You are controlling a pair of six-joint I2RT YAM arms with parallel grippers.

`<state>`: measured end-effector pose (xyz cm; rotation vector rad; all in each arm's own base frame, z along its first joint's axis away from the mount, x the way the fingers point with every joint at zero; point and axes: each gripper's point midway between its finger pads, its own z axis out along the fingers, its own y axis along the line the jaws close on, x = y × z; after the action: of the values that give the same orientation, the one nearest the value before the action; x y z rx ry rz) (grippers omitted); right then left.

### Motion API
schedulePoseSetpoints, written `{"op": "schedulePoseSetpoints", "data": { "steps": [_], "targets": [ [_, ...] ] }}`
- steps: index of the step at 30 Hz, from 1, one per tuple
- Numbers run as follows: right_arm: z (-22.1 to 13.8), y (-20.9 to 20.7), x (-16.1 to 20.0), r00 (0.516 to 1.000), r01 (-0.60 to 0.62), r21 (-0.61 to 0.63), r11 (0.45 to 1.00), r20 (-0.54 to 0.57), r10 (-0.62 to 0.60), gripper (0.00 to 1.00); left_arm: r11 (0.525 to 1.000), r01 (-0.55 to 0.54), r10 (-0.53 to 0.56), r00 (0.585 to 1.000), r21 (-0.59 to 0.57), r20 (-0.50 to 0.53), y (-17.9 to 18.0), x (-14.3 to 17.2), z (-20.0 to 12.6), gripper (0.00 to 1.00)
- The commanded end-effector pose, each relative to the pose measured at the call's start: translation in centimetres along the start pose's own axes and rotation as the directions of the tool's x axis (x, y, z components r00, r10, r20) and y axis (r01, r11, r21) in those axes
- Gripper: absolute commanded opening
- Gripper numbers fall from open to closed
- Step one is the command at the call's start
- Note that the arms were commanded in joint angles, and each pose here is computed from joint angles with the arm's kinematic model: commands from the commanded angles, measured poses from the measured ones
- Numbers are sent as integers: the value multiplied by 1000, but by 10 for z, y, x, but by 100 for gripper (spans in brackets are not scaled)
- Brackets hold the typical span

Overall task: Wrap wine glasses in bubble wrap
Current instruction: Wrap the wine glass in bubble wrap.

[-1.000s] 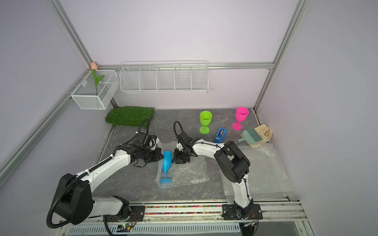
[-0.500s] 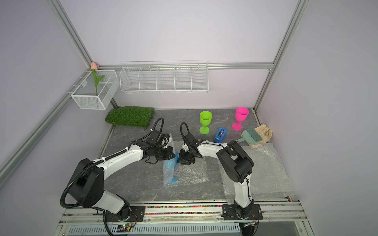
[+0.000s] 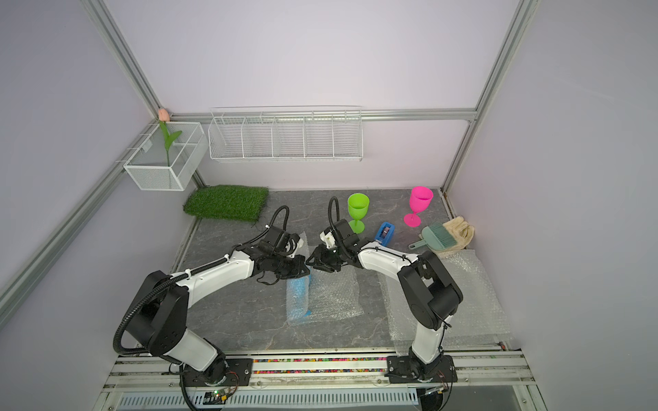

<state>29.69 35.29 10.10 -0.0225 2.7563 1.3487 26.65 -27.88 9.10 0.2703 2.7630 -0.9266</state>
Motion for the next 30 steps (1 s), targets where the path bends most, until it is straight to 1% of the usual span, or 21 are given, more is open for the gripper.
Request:
{"op": "schedulePoseSetpoints", "data": {
  "steps": [1, 8, 9, 10, 11, 13, 16, 20, 24, 25, 27, 30],
  "targets": [
    [8, 5, -4, 1000, -24, -50, 998, -20, 23, 37, 1000, 7, -7, 1000, 4, -29, 1, 7, 6, 0],
    [10, -12, -4, 999, -40, -16, 999, -20, 40, 18, 1000, 4, -4, 1000, -5, -12, 0, 4, 1, 0],
    [9, -16, -4, 999, -42, -5, 999, -15, 42, 16, 1000, 2, -2, 1000, -7, -4, -1, 3, -2, 1],
    [8, -20, -4, 999, -41, 8, 999, -14, 41, 13, 1000, 2, -2, 1000, -12, 7, -2, 1, -5, 4],
    [8, -22, -4, 999, -39, 19, 999, -12, 40, 11, 1000, 1, 0, 1000, -20, 18, -2, 0, -9, 8],
    [6, -28, -4, 999, -35, 37, 999, -8, 35, 7, 998, 2, 1, 999, -57, 47, 0, -5, -19, 20],
    [5, -34, -5, 999, -31, 59, 998, -5, 32, 7, 994, 4, 7, 995, -108, 98, 2, -10, -36, 38],
    [4, -42, -4, 999, -31, 85, 996, -7, 32, 7, 984, 15, 10, 990, -179, 138, 9, -14, -53, 52],
    [3, -47, -4, 999, -31, 101, 994, -9, 32, 7, 971, -10, 38, 993, -238, 112, 19, -11, -53, 65],
    [3, -49, -3, 999, -31, 105, 994, -10, 33, 7, 967, -25, 51, 994, -254, 97, 22, -11, -50, 70],
    [3, -53, -3, 999, -33, 118, 992, -10, 34, 7, 960, -58, 77, 995, -273, 58, 25, -12, -44, 77],
    [2, -60, -1, 999, -37, 138, 990, -12, 39, 7, 955, -108, 109, 994, -276, -11, 25, -15, -32, 94]
  ]
}}
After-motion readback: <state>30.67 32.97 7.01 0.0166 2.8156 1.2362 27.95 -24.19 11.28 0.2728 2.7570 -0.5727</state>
